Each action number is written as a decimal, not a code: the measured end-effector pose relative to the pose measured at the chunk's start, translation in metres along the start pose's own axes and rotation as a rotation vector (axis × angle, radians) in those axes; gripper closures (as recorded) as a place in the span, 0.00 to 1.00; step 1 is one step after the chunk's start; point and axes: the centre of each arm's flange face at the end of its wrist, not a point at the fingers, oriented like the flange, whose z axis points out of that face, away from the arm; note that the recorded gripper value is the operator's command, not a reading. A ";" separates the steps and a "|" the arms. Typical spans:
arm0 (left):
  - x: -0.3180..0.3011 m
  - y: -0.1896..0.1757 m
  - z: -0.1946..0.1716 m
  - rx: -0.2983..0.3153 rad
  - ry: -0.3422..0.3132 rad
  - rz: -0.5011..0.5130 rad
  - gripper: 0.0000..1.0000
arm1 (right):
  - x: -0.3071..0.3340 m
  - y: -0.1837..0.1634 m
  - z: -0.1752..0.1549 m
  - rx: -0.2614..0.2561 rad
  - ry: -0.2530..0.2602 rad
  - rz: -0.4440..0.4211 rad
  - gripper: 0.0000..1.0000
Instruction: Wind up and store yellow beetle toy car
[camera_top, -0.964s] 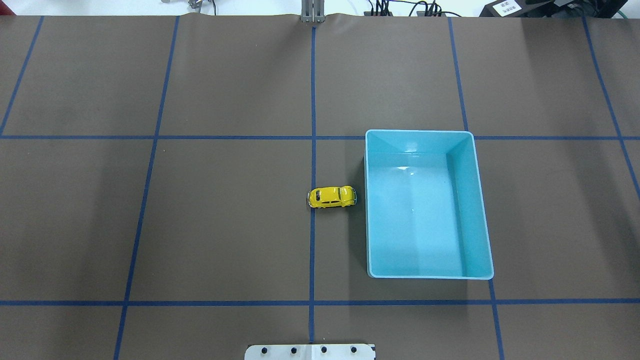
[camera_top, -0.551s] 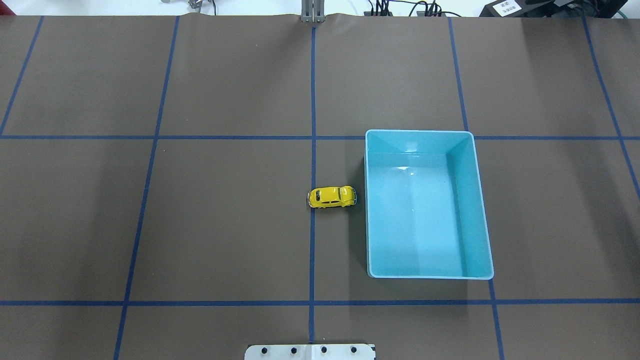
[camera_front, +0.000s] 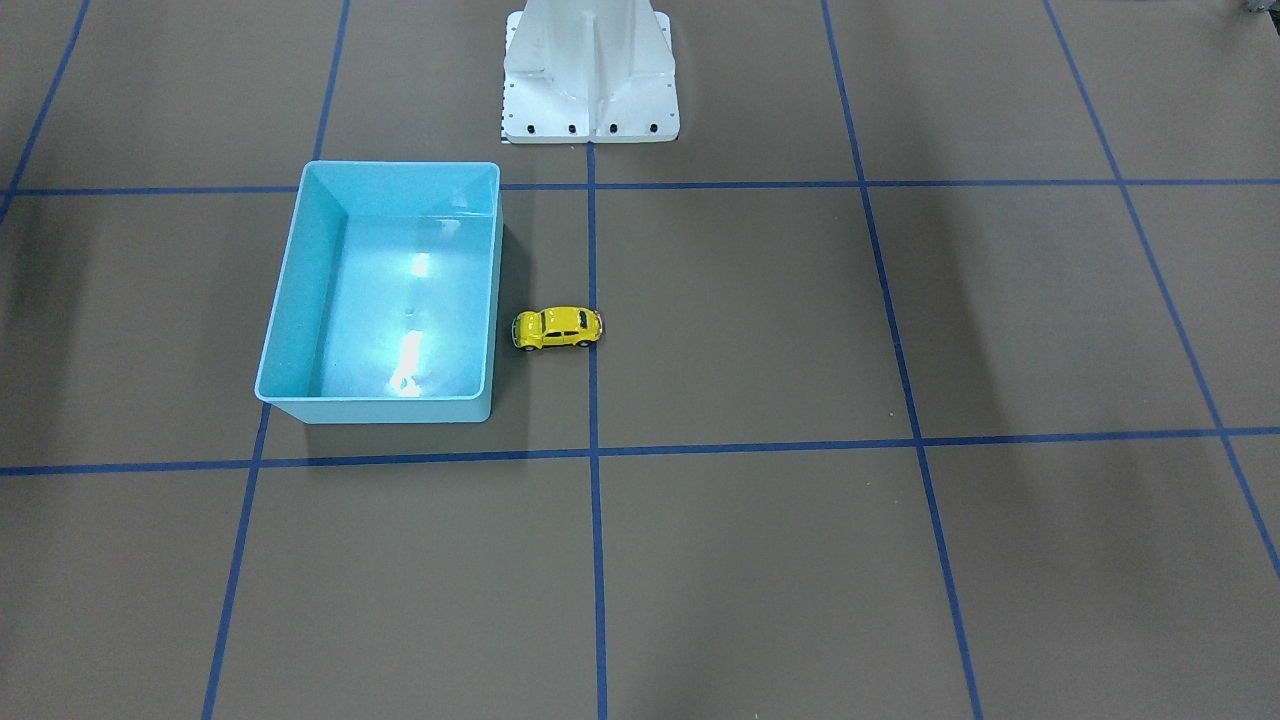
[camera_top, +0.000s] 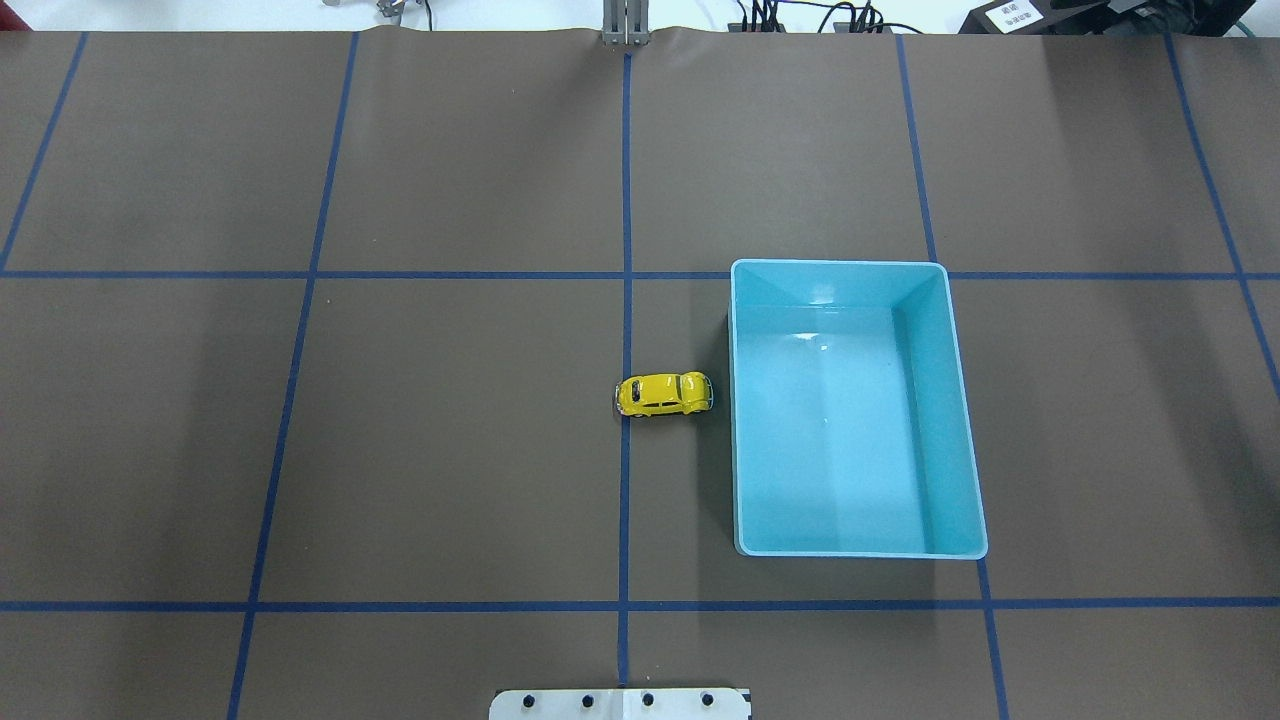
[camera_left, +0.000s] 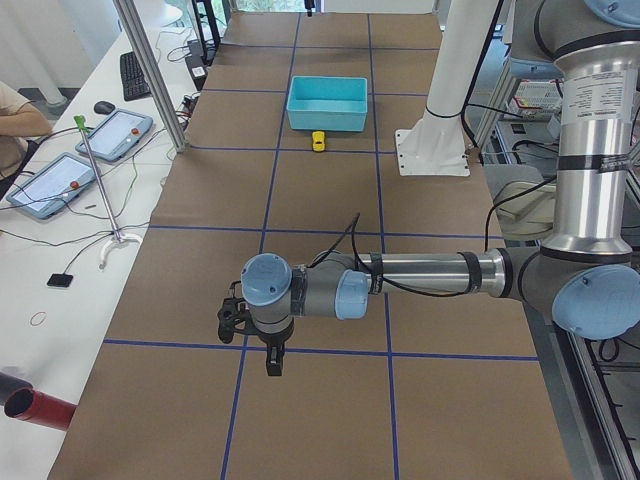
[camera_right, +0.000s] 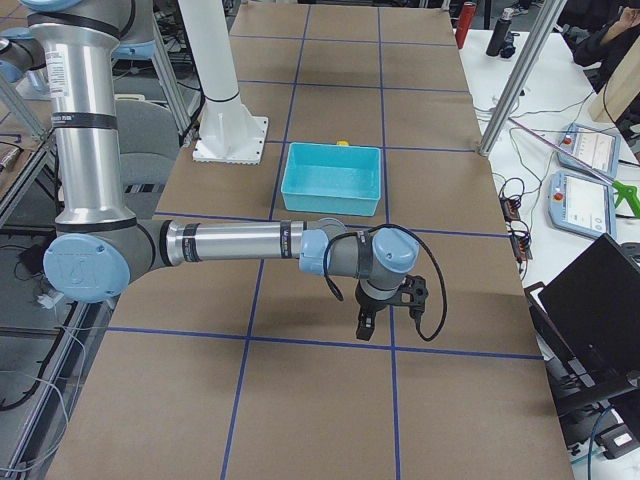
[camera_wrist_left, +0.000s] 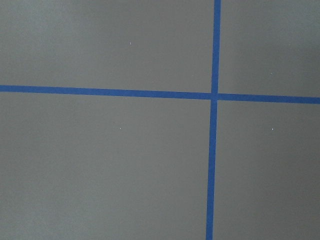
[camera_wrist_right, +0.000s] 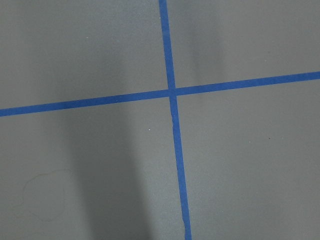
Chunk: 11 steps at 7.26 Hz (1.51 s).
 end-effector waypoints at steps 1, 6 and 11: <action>0.000 0.000 0.000 0.000 0.000 0.000 0.00 | -0.021 -0.015 -0.010 0.017 0.000 -0.021 0.00; 0.000 0.000 -0.001 0.004 0.001 0.003 0.00 | -0.291 -0.034 -0.097 0.199 -0.060 -0.196 0.00; 0.001 0.000 -0.002 0.007 0.000 0.006 0.00 | -0.608 0.077 -0.082 0.310 -0.096 -0.836 0.00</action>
